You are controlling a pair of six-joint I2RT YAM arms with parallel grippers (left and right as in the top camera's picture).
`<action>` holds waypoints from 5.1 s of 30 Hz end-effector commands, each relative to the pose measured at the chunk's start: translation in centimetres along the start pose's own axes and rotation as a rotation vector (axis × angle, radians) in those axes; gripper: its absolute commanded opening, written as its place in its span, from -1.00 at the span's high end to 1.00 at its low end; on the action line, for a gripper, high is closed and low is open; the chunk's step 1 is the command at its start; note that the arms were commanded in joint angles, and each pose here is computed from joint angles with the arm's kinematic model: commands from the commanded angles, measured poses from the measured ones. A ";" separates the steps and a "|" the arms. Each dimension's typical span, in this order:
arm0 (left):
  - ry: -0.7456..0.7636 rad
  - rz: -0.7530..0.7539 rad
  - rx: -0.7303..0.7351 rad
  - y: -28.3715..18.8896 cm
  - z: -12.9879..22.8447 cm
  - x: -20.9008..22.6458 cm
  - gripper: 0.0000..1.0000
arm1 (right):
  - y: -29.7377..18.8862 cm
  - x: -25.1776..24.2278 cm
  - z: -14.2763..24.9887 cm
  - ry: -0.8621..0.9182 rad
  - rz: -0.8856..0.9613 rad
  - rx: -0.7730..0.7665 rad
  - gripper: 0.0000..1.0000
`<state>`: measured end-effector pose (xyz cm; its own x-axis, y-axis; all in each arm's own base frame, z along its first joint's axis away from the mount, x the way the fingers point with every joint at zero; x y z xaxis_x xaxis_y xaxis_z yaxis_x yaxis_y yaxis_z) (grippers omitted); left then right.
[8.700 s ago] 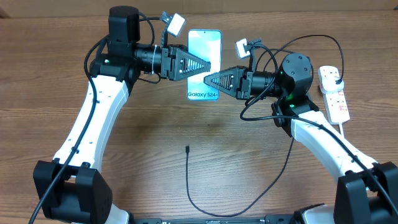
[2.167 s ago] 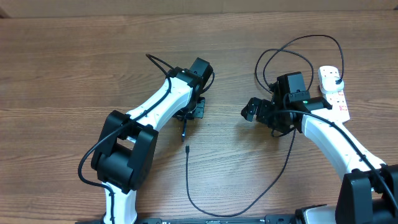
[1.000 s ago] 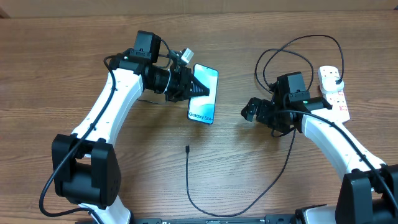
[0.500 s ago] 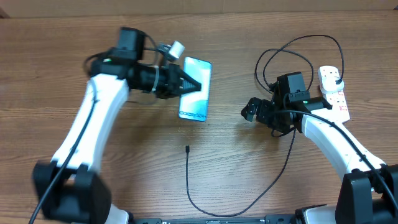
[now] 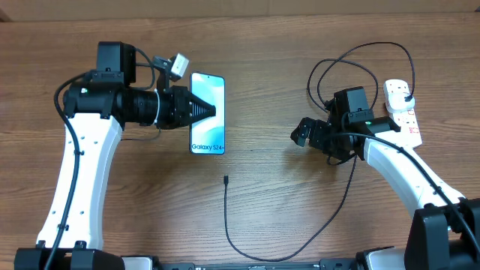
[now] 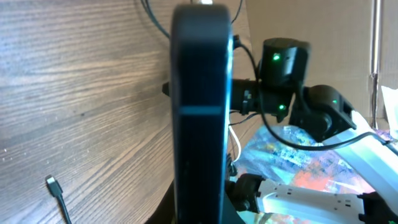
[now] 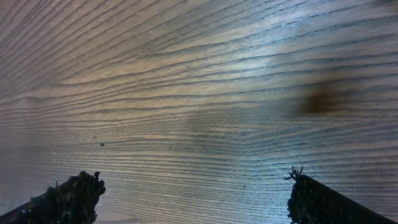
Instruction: Plug charger to phone and switch on socket
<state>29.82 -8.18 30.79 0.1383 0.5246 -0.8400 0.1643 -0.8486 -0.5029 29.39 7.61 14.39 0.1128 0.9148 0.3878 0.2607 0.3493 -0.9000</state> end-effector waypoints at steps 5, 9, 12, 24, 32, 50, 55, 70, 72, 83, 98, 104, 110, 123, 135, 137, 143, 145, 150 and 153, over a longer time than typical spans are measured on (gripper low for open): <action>0.012 0.188 0.034 1.8 1.3 2.4 0.91 | 0.0 0.1 -0.1 -0.004 0.004 -0.005 -1.00; -0.013 0.299 0.020 2.2 1.3 3.8 0.91 | 0.0 0.1 -0.1 -0.004 0.004 -0.005 -1.00; -0.055 0.284 0.002 2.0 1.6 5.2 0.91 | 0.0 0.1 -0.1 -0.004 0.004 -0.005 -0.99; -0.092 0.269 0.000 2.3 2.3 6.7 0.92 | 0.0 0.1 -0.1 -0.004 0.004 -0.005 -1.00; -0.089 0.270 -0.001 2.3 2.3 6.7 0.92 | 0.0 0.1 -0.1 -0.004 0.004 -0.005 -1.00; -0.083 0.270 -0.004 2.3 2.2 6.7 0.92 | 0.0 0.1 -0.1 -0.004 0.004 -0.005 -1.00; -0.087 0.271 -0.003 2.3 2.2 6.7 0.92 | 0.0 0.1 -0.1 -0.004 0.004 -0.005 -1.00; -0.091 0.270 -0.003 2.3 2.2 6.7 0.91 | -0.4 2.6 0.3 -0.022 -0.295 0.079 -1.00; -0.091 0.270 -0.003 2.3 2.2 6.7 0.92 | -0.6 3.2 0.4 -0.028 -0.365 0.099 -0.48; -0.091 0.270 -0.003 2.3 2.2 6.7 0.92 | -3.4 4.4 1.0 -0.066 -0.442 0.065 0.92; -0.091 0.270 -0.003 2.3 2.2 6.7 0.91 | -7.6 6.4 3.4 -0.163 -0.280 -0.099 0.92; -0.091 0.270 -0.004 2.3 2.2 6.7 0.92 | -6.6 9.6 5.5 -0.214 -0.228 -0.111 0.92; -0.091 0.270 -0.004 2.3 2.2 6.7 0.92 | -5.8 12.1 8.0 -0.309 -0.142 -0.158 0.87; -0.091 0.270 -0.003 2.3 2.2 6.7 0.91 | -3.0 13.9 10.3 -0.400 -0.103 -0.091 -0.82; -0.090 0.271 -0.003 2.3 2.2 6.7 0.92 | -2.7 14.0 10.5 -0.401 -0.117 -0.062 -0.98; -0.090 0.271 -0.003 2.3 2.2 6.7 0.92 | -2.7 14.0 10.5 -0.401 -0.117 -0.062 -0.87; -0.091 0.271 -0.003 2.3 2.2 6.7 0.92 | -2.7 14.0 10.5 -0.401 -0.115 -0.060 -0.55; -0.091 0.270 -0.003 2.3 2.2 6.7 0.91 | -2.6 14.0 10.5 -0.400 -0.112 -0.057 -0.37; -0.091 0.270 -0.003 2.3 2.2 6.7 0.92 | -2.6 13.9 10.5 -0.400 -0.111 -0.056 -0.11; -0.092 0.247 -0.008 2.4 2.1 6.9 0.92 | -2.6 13.9 10.5 -0.396 -0.111 -0.055 -0.06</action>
<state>29.31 -6.72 22.94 0.0770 0.3159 -0.9457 0.1475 -0.9417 -0.3025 20.21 21.41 19.86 -0.2907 0.8866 0.3598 0.3012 0.4417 -0.8451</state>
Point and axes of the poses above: each gripper's point midway between its finger pads, its own y axis out along the fingers, its own x axis along the line the jaws close on, z = x × y, the point moved 9 cm from there along -y, back along the fingers, and after that the axes turned 4 degrees about -y, right-handed, at the moved point
